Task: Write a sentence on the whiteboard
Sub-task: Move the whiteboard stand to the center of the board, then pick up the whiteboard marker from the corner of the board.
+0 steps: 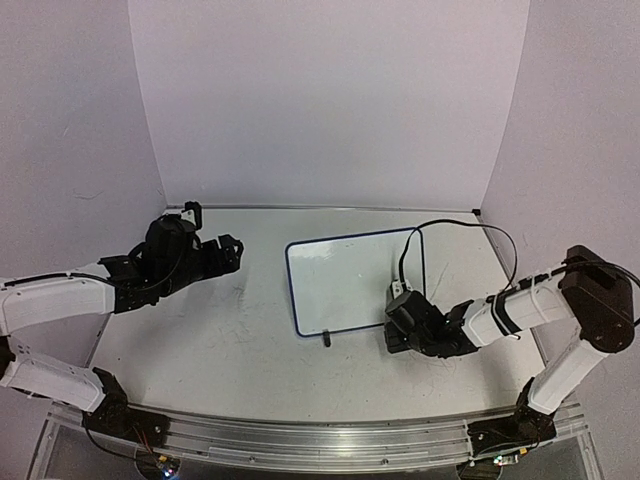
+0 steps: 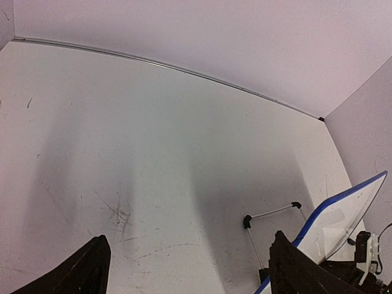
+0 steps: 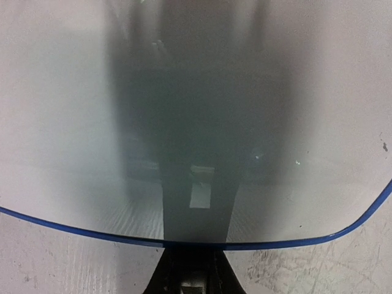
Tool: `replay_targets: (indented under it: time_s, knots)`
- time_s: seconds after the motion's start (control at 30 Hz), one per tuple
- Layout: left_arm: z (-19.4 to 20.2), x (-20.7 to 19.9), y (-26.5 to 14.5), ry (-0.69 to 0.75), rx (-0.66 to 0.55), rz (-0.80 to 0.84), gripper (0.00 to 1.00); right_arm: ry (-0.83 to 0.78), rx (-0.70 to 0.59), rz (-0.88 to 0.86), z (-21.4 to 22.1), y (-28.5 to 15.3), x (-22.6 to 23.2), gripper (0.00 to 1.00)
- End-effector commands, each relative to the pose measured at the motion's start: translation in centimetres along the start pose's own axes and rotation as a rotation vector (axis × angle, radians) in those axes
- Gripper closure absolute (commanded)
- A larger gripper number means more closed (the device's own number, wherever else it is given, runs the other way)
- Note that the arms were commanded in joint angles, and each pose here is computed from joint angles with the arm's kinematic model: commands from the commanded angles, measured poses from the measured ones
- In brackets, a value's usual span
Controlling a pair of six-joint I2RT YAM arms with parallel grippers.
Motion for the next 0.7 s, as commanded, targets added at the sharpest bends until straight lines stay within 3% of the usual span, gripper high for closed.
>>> replay_targets:
  time_s: [0.0,0.07,0.33,0.4,0.53,0.67]
  knots:
    - [-1.8,-3.0,0.2,-0.031,-0.024,0.109,0.09,0.135,-0.108,0.012,-2.5,0.0,0.4,1.0]
    - [-1.5,-3.2,0.5,-0.032,-0.009,0.117,0.09,0.129,-0.096,0.01,-2.0,0.5,0.6,0.96]
    - [-1.1,-3.4,0.5,-0.052,0.008,0.13,0.08,0.145,-0.1,-0.055,-2.3,-0.8,0.9,0.47]
    - [-1.0,-3.3,0.5,-0.056,0.012,0.13,0.08,0.166,-0.109,-0.066,-3.0,-2.1,0.6,0.4]
    - [-0.8,-3.3,0.6,-0.066,0.02,0.132,0.08,0.21,-0.125,-0.081,-3.9,-4.8,-0.6,0.3]
    - [-0.7,-3.4,0.5,-0.074,0.023,0.144,0.08,0.28,-0.127,-0.031,-4.9,-6.3,-3.9,0.27]
Point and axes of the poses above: each gripper's point midway between its finger pads, its own y axis out along the fingers, its own x axis along the line the jaws close on, z = x × y, the point moved 1 cm from there along -y, back along the fingers, and after that the axes turned 5 degrees about -y, right-handed, at the moved point
